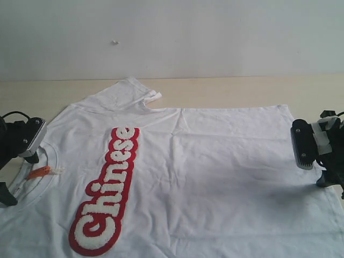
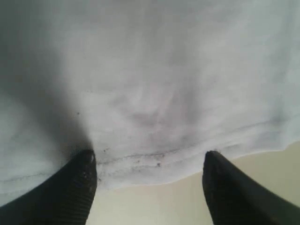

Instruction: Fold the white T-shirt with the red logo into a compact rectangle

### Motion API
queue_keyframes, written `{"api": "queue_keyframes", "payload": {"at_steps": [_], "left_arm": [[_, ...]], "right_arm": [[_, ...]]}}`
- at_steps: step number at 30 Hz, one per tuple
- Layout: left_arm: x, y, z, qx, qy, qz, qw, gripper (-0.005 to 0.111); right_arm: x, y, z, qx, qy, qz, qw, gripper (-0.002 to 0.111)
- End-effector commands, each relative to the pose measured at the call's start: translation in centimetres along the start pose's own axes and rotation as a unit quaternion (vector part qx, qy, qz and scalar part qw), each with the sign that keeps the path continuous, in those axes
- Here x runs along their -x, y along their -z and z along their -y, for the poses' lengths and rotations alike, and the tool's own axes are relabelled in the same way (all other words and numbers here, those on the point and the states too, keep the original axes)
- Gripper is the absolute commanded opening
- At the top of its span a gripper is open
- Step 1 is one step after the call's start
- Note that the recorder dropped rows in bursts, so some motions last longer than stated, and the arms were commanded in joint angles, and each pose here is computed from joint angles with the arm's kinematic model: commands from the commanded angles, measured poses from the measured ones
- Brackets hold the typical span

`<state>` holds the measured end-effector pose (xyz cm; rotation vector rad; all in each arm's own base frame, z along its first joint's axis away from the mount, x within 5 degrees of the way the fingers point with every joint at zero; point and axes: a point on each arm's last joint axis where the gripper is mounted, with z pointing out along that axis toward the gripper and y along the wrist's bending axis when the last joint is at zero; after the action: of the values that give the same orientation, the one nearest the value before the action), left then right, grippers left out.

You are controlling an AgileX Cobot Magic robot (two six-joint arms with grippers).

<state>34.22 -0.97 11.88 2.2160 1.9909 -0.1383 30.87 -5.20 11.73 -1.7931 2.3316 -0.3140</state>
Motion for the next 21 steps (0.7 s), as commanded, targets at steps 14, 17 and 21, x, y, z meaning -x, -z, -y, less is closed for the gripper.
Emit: {"api": "queue_keyframes", "payload": {"at_steps": [14,17,21], "left_arm": [[-0.3,0.0,0.2,-0.003,-0.017,-0.001,1.0,0.093],[-0.3,0.0,0.2,-0.003,-0.021,-0.001,1.0,0.093],[-0.3,0.0,0.2,-0.003,-0.021,-0.001,1.0,0.093]], "right_arm": [[-0.5,0.8,-0.6,0.043,0.021,-0.028,0.998,0.064],[-0.4,2.3,-0.1,0.015,0.019,-0.025,0.999,0.064],[-0.1,4.5,0.3,-0.021,-0.009,-0.006,1.0,0.064]]}}
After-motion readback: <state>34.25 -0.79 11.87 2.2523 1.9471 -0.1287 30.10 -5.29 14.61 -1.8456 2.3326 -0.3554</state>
